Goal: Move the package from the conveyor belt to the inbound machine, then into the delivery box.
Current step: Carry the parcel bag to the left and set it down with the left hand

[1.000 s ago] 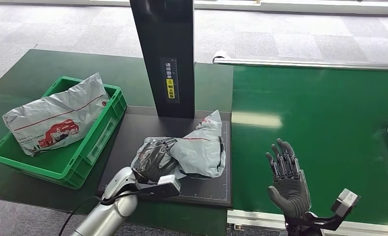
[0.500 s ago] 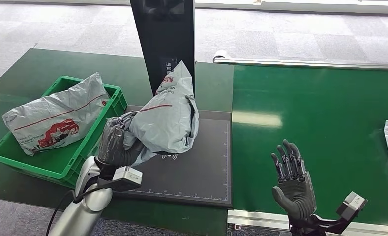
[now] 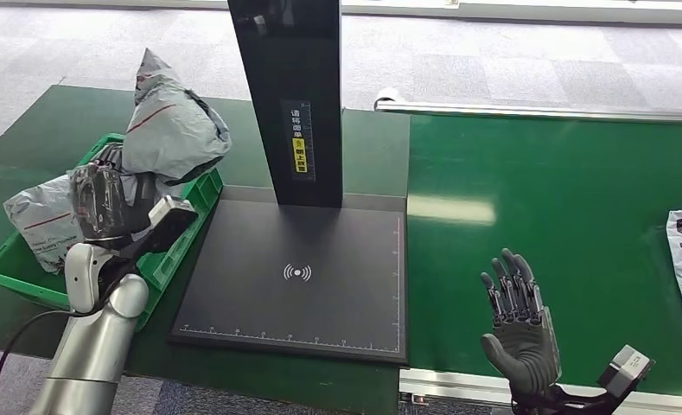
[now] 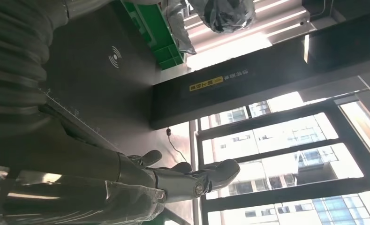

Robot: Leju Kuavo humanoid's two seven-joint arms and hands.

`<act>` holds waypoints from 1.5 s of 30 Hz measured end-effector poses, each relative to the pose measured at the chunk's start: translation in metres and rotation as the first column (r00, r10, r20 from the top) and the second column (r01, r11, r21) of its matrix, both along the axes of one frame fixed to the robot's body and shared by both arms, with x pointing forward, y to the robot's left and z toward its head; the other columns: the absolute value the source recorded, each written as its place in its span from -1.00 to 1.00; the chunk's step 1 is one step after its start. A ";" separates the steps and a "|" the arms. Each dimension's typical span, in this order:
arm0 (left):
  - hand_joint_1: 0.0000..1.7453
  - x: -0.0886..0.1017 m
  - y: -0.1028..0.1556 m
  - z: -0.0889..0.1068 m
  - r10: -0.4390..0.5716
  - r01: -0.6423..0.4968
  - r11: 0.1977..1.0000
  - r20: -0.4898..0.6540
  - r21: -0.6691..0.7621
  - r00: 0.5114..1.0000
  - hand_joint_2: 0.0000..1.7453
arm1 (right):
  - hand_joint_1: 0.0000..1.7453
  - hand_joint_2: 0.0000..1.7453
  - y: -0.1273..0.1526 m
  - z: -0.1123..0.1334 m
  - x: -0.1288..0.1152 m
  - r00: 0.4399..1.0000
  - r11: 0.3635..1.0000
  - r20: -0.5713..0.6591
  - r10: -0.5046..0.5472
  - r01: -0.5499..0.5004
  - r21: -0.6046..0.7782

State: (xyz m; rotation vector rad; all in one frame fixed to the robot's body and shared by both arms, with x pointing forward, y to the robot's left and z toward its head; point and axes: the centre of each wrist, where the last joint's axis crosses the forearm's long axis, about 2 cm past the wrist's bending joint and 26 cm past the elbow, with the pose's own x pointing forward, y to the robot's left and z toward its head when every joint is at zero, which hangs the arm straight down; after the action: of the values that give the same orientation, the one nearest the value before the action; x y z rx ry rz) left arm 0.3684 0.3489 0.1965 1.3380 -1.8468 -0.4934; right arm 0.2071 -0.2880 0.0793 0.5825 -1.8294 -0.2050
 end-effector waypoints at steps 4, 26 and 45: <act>1.00 0.010 0.035 -0.012 0.183 -0.182 0.983 -0.098 0.015 0.978 1.00 | -1.00 1.00 0.002 0.001 0.000 1.000 1.000 0.002 0.000 0.000 0.000; -0.53 0.017 0.062 -0.038 0.287 -0.295 0.955 -0.270 0.011 0.919 1.00 | -1.00 1.00 0.007 0.001 0.000 1.000 1.000 0.004 -0.002 0.002 0.003; -1.00 0.011 0.029 -0.022 -0.284 0.396 0.603 0.277 -0.693 0.918 1.00 | -1.00 1.00 0.008 -0.001 -0.001 0.997 0.996 -0.034 -0.070 0.068 -0.052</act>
State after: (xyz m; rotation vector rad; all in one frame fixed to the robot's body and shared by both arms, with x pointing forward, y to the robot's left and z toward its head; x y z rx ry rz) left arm 0.3798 0.3782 0.1741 0.4574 -2.0908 0.1987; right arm 0.2057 -0.2802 0.0787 0.4778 -1.8157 -0.2134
